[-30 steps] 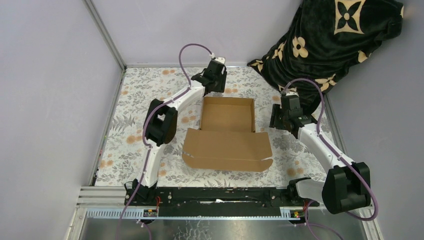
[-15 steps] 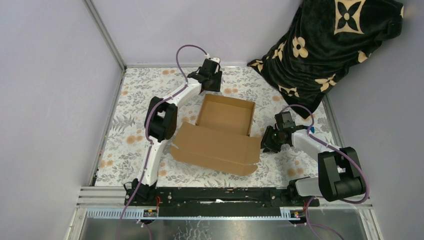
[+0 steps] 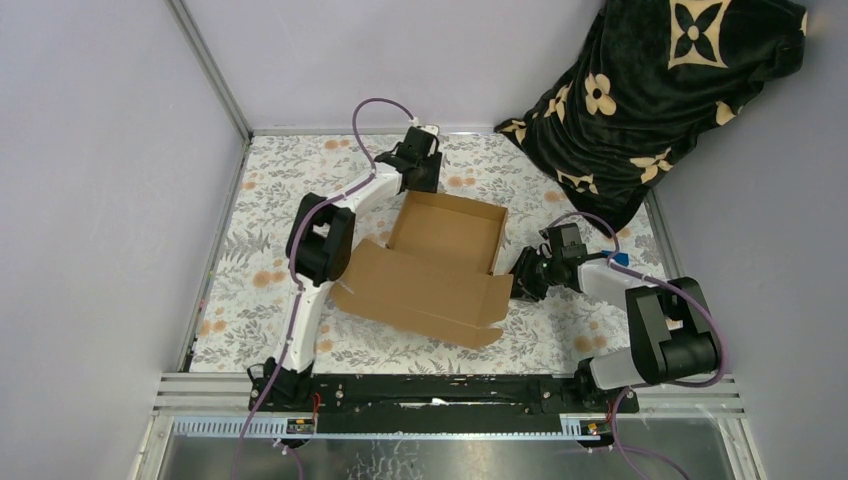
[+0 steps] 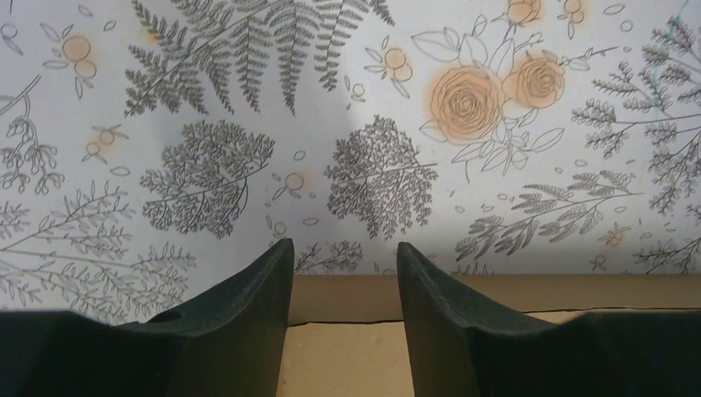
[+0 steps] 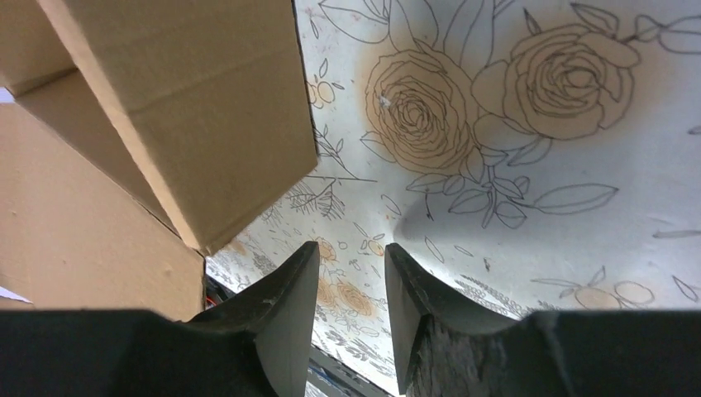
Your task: Fold the paper box
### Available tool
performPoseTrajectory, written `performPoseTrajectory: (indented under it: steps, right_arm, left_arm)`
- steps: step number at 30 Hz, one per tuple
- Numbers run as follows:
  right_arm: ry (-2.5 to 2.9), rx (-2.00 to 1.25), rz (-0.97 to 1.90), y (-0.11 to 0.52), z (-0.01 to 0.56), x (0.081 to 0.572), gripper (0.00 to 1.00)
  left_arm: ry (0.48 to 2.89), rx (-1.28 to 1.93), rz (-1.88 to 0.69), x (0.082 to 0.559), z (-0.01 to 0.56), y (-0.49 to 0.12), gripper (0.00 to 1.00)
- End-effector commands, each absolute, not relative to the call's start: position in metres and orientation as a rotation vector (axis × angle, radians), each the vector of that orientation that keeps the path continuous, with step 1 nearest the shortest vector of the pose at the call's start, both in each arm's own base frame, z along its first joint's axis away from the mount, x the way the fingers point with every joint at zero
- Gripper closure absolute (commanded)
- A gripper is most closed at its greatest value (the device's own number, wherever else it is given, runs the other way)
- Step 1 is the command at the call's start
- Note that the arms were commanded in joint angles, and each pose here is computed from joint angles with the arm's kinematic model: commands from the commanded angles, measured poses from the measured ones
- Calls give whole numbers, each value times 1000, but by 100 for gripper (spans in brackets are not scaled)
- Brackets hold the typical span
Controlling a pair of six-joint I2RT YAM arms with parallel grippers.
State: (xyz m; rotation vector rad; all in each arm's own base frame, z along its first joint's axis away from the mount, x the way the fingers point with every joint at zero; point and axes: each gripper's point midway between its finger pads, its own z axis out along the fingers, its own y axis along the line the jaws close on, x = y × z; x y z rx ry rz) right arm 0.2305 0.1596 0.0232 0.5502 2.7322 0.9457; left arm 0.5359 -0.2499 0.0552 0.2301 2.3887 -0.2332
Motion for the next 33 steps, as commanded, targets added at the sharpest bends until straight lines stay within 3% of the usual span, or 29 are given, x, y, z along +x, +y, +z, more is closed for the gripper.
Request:
performPoseTrajectory:
  steps: [1,23,33]
  right_arm:
    - [2680,512,1052,173,34,245,57]
    - [2605,493,1030,163,45,356,58]
    - [2571,157,651,130,98,334,60]
  left_arm:
    - [2467,229,-190,510,35,-233,44]
    - [2568,75,-42,447,26,-186,45]
    - [2531,31,-5,462,40,-170,45]
